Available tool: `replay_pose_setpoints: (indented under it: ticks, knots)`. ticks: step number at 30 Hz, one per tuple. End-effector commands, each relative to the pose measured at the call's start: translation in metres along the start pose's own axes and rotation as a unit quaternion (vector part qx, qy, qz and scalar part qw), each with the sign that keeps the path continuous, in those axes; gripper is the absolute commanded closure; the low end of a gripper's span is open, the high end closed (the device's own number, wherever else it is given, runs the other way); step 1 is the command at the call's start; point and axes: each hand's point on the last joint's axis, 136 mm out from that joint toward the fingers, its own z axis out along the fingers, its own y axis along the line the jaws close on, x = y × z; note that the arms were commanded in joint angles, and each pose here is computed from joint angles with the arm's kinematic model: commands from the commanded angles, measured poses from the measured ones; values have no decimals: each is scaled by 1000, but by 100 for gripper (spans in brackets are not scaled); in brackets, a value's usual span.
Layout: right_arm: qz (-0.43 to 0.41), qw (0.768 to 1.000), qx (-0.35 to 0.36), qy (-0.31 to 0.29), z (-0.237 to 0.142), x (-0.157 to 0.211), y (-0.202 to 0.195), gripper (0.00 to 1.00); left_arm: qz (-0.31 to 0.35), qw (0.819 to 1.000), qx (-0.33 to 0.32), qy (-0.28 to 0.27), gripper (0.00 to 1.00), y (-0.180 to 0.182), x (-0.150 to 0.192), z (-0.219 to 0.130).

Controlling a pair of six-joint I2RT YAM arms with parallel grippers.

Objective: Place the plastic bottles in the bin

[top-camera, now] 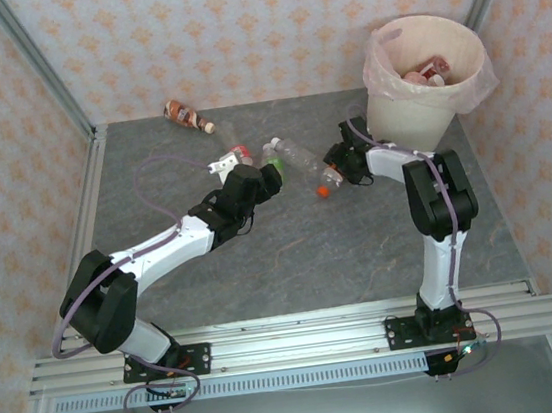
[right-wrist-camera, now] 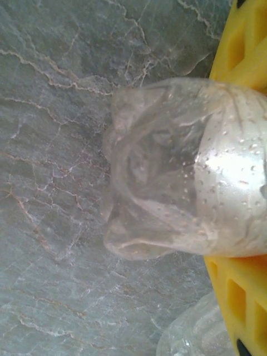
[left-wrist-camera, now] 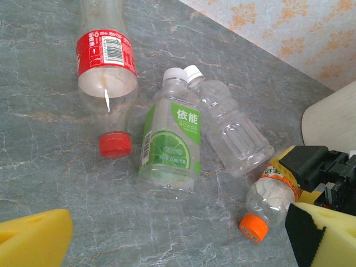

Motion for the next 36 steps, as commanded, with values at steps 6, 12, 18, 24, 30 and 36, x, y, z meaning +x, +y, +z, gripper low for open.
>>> replay_pose_setpoints:
  ticks: [6, 12, 18, 24, 30, 36]
  knots:
    - [-6, 1000, -5, -21, -27, -3, -18, 49, -6, 1000, -15, -4, 0, 7, 0, 3]
    - [-21, 999, -12, -28, -50, 3, -23, 54, -10, 1000, -11, 2, 0, 5, 4, 7]
    - [-44, 997, -36, -44, -74, 2, -16, 57, -11, 1000, -10, 7, 0, 4, 6, 10]
    - [-65, 993, -84, -55, -94, -3, 6, 58, -13, 1000, -11, 7, 0, 4, 7, 12]
    - [-117, 981, -132, -79, -125, -14, 36, 59, -11, 1000, -14, 8, 0, 5, 8, 12]
    - [-155, 967, -167, -110, -168, -31, 65, 60, -12, 1000, -16, 8, 0, 6, 8, 13]
